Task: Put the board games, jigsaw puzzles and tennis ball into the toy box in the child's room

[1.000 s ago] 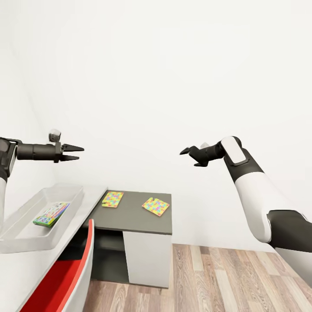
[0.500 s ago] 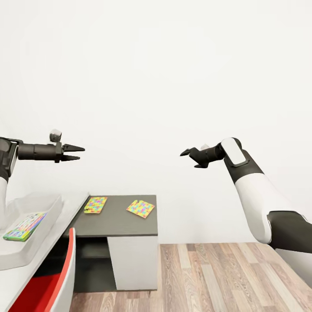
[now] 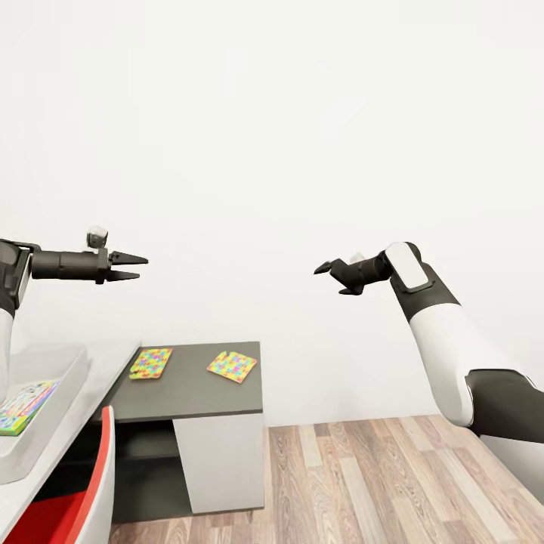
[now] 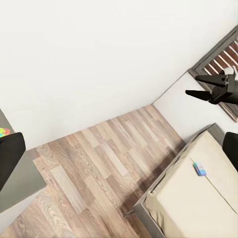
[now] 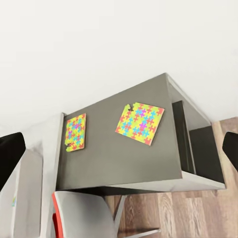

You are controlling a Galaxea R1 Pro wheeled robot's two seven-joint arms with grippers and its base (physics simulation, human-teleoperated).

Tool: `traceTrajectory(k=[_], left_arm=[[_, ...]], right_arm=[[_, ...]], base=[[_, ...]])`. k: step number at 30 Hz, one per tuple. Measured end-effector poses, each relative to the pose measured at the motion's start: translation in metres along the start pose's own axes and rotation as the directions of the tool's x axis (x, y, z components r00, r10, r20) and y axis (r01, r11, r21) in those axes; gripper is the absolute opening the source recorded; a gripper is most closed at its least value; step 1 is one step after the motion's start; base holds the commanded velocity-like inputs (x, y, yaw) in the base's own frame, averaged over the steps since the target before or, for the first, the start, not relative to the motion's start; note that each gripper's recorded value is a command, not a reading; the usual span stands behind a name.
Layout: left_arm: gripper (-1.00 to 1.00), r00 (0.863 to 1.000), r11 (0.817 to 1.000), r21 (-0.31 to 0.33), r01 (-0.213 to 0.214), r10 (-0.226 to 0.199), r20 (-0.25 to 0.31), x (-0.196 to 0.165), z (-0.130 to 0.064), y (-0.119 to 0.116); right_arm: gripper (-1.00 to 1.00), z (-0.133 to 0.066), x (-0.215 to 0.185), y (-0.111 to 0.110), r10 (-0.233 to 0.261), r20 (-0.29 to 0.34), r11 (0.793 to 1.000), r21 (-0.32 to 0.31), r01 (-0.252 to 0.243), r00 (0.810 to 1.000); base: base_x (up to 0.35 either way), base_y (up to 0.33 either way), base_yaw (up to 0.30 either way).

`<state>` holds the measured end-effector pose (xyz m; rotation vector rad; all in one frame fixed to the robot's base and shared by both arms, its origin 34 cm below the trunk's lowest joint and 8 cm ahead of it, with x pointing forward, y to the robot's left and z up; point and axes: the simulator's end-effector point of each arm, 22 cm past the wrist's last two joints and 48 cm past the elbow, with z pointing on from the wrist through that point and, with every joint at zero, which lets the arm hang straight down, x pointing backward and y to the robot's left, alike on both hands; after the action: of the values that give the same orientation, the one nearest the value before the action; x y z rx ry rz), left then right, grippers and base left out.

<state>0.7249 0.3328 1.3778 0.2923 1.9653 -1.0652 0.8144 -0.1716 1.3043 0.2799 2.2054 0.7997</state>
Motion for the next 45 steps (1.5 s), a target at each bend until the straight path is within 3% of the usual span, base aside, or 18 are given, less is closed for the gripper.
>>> traceTrajectory(k=[24, 45], left_arm=[[1.00, 0.999, 1.000, -0.005, 0.025, -0.025, -0.023, 0.009, 0.014, 0.018], [1.00, 0.999, 1.000, -0.001, 0.023, -0.023, -0.025, 0.009, 0.016, 0.015]], right_arm=[[1.00, 0.019, 0.007, -0.016, 0.021, -0.026, 1.000, 0.013, -0.020, 0.999], [1.00, 0.017, 0.006, -0.015, 0.022, -0.024, 1.000, 0.011, -0.021, 0.999]], base=[[0.000, 0.000, -0.078], [0.000, 0.000, -0.241]])
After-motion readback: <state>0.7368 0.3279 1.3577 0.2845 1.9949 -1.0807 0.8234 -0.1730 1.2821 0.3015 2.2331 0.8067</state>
